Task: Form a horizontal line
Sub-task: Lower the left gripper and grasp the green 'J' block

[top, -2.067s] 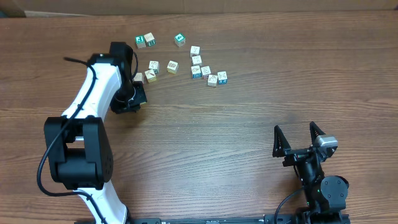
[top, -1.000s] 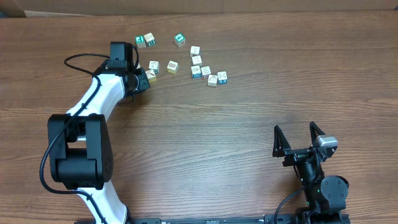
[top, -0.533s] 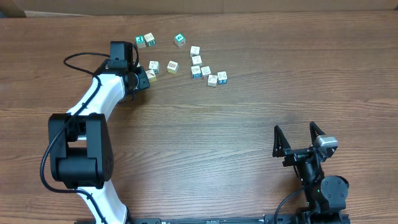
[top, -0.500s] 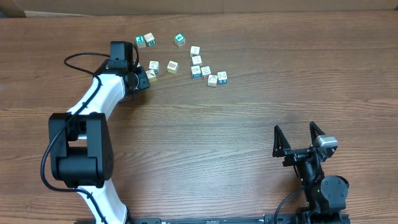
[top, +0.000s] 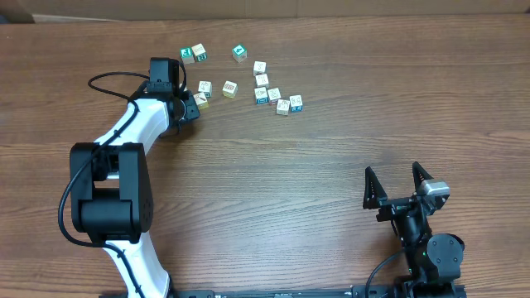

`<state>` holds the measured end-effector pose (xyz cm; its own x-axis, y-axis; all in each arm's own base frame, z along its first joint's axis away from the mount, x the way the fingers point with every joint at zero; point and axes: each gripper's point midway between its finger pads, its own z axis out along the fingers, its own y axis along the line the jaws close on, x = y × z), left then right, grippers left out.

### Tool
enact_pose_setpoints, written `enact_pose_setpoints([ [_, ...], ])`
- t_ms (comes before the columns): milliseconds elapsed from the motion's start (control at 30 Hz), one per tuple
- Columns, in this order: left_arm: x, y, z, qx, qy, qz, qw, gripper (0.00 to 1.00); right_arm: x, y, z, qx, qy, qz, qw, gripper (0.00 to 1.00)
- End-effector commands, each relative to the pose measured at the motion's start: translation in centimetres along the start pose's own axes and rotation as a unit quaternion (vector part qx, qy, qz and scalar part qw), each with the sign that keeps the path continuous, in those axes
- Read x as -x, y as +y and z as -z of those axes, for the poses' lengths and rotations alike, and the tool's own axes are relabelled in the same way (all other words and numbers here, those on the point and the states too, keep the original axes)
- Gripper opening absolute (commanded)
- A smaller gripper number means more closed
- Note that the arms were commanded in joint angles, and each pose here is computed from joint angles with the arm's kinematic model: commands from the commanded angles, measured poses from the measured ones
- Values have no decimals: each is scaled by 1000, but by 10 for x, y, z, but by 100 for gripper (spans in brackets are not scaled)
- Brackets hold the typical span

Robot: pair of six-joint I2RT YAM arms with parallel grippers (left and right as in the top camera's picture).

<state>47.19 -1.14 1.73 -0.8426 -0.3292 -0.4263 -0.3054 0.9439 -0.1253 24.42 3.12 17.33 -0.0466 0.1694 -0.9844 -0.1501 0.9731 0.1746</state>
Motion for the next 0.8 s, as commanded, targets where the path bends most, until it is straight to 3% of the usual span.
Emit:
enact_pose_setpoints([
  [0,-2,1,-3,9,0,-3,1000,45,-2,-3,0,-5,-2,2,1000,100],
  [300,-3,1,-3,8,2,-3,1000,22,-2,-3,0,-5,-2,2,1000,100],
  [533,-18,-5,-1,-12,38,-4,999,23,-2,-3,0,-5,-2,2,1000,100],
  [767,-52,-11,17,-30,137,0,990,23,-2,-3,0,-5,-2,2,1000,100],
])
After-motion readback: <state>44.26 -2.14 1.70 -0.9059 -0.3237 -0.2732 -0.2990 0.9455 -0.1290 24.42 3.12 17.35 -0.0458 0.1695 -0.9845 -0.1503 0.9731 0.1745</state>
